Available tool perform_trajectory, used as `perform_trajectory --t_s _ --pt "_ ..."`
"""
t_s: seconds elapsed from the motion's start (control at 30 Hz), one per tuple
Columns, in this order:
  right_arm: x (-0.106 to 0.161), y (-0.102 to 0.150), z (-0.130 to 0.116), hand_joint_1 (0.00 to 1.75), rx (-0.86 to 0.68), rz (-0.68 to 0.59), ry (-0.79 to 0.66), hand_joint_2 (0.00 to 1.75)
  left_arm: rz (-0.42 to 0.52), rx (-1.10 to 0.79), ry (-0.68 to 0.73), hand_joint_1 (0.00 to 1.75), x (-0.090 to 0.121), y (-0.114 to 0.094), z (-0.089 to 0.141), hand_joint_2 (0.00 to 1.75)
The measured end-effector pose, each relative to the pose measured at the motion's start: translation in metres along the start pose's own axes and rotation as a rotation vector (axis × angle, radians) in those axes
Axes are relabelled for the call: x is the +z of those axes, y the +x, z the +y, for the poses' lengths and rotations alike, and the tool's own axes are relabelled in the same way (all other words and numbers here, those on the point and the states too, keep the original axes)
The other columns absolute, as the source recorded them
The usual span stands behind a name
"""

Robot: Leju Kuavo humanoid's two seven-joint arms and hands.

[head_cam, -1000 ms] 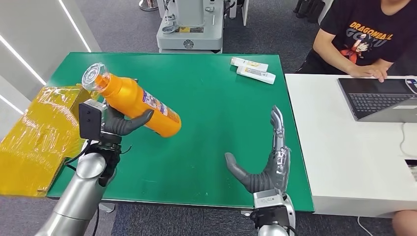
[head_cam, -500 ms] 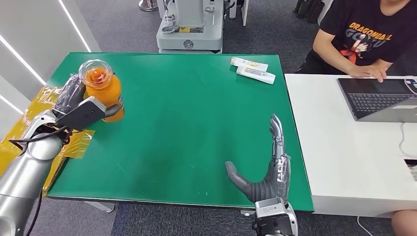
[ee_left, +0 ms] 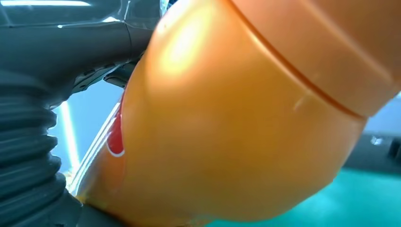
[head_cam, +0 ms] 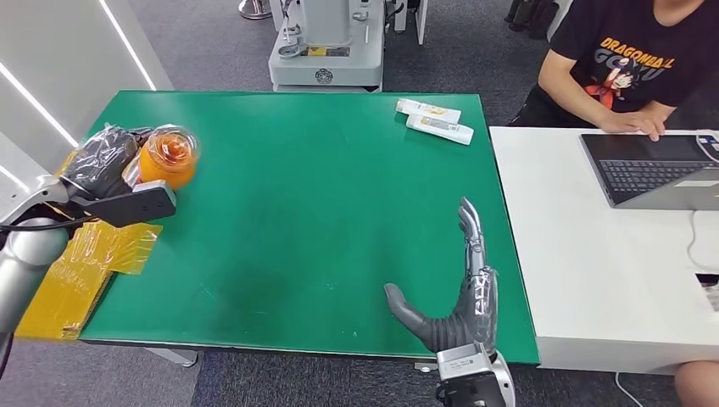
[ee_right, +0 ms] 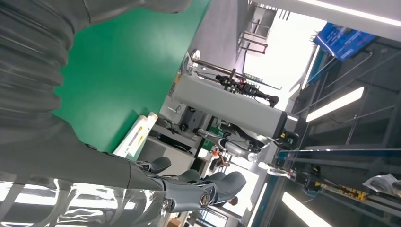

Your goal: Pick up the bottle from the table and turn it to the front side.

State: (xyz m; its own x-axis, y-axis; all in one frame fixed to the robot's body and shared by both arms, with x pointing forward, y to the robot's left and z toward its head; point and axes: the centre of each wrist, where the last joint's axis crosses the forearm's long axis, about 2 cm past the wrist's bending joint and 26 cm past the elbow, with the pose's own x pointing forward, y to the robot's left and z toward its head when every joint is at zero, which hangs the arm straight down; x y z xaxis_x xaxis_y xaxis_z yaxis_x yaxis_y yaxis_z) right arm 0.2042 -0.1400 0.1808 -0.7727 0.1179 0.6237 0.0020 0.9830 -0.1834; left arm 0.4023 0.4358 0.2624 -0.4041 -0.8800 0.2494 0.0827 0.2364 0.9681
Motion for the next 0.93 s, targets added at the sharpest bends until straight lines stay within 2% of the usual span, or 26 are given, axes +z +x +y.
perform_trajectory --t_s 0.17,0.27,0.4,0.57,0.77,0.93 --pt "-0.001 -0.001 -0.002 0.0 -0.014 0.003 0.024 1.75 0.002 -0.143 -0.156 1.75 0.008 -0.018 0.028 1.75" --pt "-0.002 0.001 -0.003 0.0 -0.021 0.003 0.042 1.75 0.019 -0.319 -0.302 1.75 0.006 -0.023 0.034 1.75" --pt "-0.001 0.003 -0.003 0.0 -0.028 0.008 0.044 1.75 0.022 -0.467 -0.409 1.75 0.005 -0.028 0.019 1.75" --pt "-0.002 0.004 -0.003 0.0 -0.035 0.008 0.041 1.75 -0.02 -0.611 -0.395 1.75 0.007 -0.031 0.004 1.75" --pt "-0.003 0.005 -0.003 0.0 -0.034 0.014 0.039 1.75 -0.018 -0.688 -0.413 1.75 0.008 -0.036 -0.012 1.75" --pt "-0.003 0.005 -0.003 0.0 -0.029 0.014 0.036 1.75 0.017 -0.696 -0.435 1.75 0.0 -0.038 -0.036 1.75"
